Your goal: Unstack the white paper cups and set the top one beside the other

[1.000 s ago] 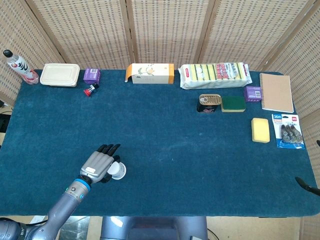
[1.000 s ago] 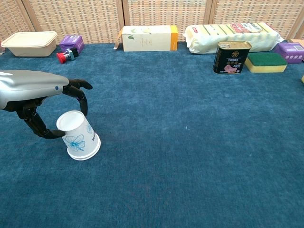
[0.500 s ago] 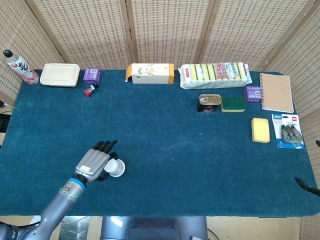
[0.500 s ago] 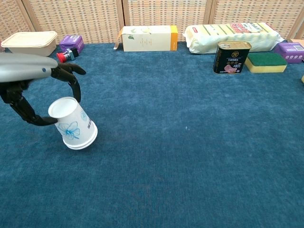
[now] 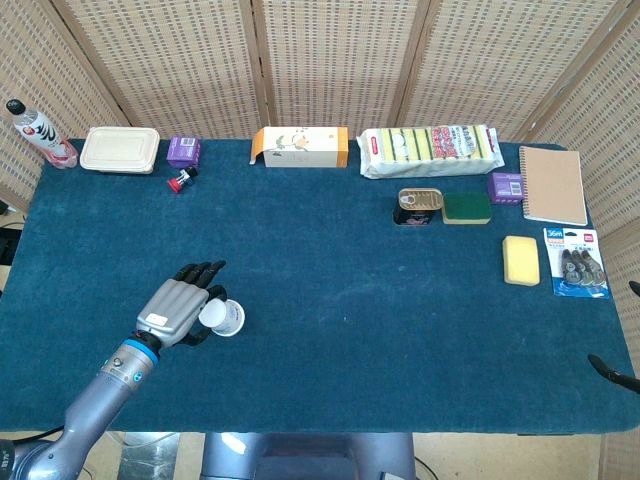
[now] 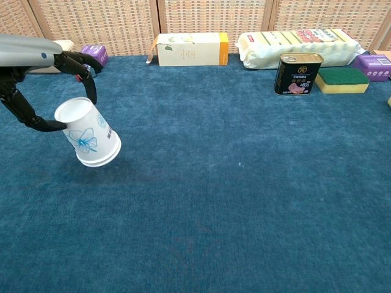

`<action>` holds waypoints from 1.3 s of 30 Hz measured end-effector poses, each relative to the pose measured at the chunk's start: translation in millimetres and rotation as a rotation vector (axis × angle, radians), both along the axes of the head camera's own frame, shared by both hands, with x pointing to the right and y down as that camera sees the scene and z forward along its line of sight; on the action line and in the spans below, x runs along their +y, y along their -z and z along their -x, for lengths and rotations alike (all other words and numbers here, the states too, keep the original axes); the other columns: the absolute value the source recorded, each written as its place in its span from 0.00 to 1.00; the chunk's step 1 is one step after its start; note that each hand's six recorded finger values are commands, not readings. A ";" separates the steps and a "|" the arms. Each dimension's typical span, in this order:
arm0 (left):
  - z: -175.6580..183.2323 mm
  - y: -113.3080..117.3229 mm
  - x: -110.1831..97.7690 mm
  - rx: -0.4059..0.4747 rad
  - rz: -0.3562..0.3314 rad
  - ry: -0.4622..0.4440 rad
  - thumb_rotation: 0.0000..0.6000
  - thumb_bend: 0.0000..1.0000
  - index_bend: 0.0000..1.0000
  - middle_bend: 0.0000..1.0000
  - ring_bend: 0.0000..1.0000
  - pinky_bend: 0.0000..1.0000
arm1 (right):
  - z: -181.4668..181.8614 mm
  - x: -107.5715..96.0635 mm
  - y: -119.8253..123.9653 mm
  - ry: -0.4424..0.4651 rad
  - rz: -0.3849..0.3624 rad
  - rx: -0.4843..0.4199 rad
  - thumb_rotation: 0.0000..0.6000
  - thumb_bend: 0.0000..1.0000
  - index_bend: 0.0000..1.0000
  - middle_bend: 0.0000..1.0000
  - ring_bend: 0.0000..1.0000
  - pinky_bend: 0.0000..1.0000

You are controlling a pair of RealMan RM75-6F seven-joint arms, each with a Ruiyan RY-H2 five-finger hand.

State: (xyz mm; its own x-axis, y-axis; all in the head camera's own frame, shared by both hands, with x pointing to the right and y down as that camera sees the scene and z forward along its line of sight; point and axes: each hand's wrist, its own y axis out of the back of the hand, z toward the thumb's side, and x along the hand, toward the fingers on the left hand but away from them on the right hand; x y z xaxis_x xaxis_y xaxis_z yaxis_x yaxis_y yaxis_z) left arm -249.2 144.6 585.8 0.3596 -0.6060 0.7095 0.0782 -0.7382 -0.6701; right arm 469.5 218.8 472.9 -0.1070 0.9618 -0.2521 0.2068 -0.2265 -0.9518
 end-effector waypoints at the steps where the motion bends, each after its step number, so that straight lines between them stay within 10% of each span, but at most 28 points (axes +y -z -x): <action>1: -0.9 -0.5 -1.2 0.007 0.004 0.004 1.00 0.32 0.35 0.00 0.00 0.06 | 0.0 0.0 0.0 0.000 0.000 0.000 1.00 0.06 0.08 0.00 0.00 0.00; 20: 14.0 -8.8 -30.5 -0.038 -0.030 0.039 1.00 0.32 0.35 0.00 0.00 0.06 | 0.8 -0.1 -1.0 0.002 0.003 0.002 1.00 0.06 0.08 0.00 0.00 0.00; 39: 100.7 40.1 -29.7 -0.001 -0.042 0.175 1.00 0.32 0.35 0.00 0.00 0.06 | 5.0 1.5 -4.0 0.012 0.009 0.009 1.00 0.06 0.08 0.00 0.00 0.00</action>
State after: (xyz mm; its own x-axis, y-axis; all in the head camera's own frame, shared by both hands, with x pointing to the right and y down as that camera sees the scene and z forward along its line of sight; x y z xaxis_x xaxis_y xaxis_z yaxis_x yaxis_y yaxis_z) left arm -349.9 114.9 545.6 0.2450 -0.6885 0.6826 -0.0483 -0.7118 -0.7007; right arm 464.6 220.2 476.9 -0.0978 0.9607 -0.2598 0.1957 -0.2373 -0.9515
